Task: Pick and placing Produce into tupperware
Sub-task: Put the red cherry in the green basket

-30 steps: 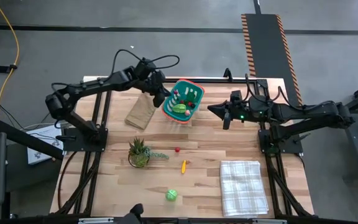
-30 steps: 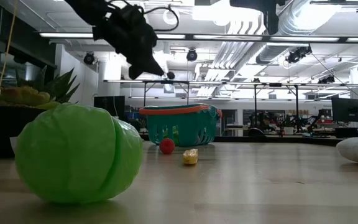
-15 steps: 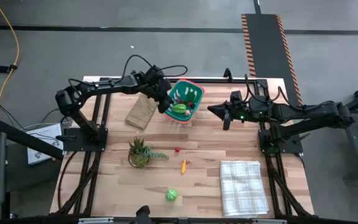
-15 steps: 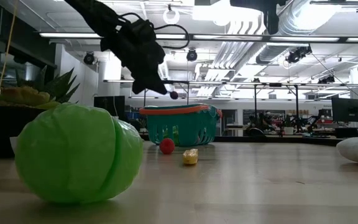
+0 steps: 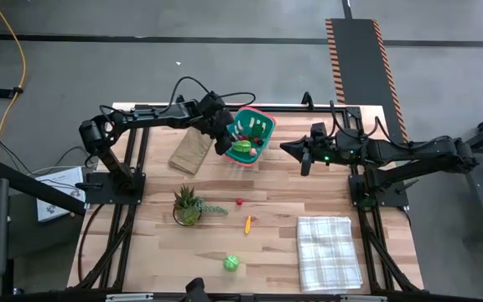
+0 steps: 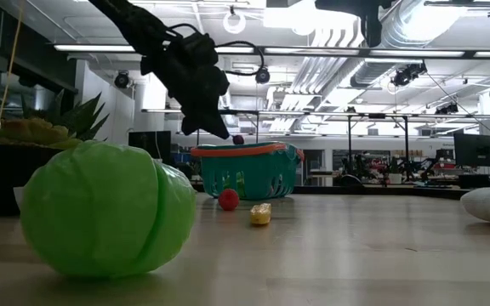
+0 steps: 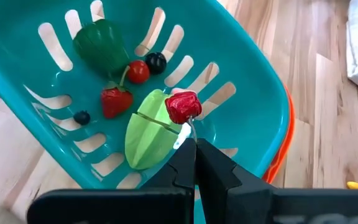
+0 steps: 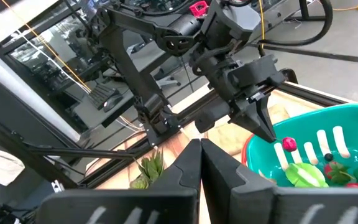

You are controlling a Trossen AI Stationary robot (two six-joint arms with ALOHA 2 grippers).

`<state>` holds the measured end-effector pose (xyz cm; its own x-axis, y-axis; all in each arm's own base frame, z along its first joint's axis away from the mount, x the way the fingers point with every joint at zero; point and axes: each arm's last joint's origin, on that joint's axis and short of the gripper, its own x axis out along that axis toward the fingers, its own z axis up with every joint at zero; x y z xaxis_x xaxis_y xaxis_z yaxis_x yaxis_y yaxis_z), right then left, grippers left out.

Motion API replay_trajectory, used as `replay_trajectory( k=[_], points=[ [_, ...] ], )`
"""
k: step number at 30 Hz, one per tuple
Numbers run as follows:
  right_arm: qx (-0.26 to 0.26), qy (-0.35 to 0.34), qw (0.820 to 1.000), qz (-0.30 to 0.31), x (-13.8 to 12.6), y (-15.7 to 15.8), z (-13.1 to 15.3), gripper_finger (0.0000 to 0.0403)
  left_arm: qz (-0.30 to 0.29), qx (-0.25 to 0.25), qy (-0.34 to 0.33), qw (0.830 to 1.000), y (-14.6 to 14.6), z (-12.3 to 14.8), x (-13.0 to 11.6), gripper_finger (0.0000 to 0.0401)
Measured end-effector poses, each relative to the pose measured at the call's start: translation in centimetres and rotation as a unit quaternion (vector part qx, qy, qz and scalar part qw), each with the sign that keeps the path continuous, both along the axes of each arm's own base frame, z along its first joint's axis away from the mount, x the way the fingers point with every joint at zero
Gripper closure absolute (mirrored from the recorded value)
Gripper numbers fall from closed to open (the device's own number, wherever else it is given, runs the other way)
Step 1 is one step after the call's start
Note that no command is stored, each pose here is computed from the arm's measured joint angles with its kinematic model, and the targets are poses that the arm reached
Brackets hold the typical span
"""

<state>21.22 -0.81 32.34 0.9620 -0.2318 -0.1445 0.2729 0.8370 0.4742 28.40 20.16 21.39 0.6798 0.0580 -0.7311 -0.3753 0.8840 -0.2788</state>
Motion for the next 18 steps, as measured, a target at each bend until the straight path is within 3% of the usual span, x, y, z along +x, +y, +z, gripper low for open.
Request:
replay_trajectory(
  k=[18],
  points=[
    [-0.005,0.007,1.0,0.001,0.0,0.0,-0.1,0.0402,0.014,0.006,0.019,1.0,-0.2,-1.1,0.8,0.0401]
  ],
)
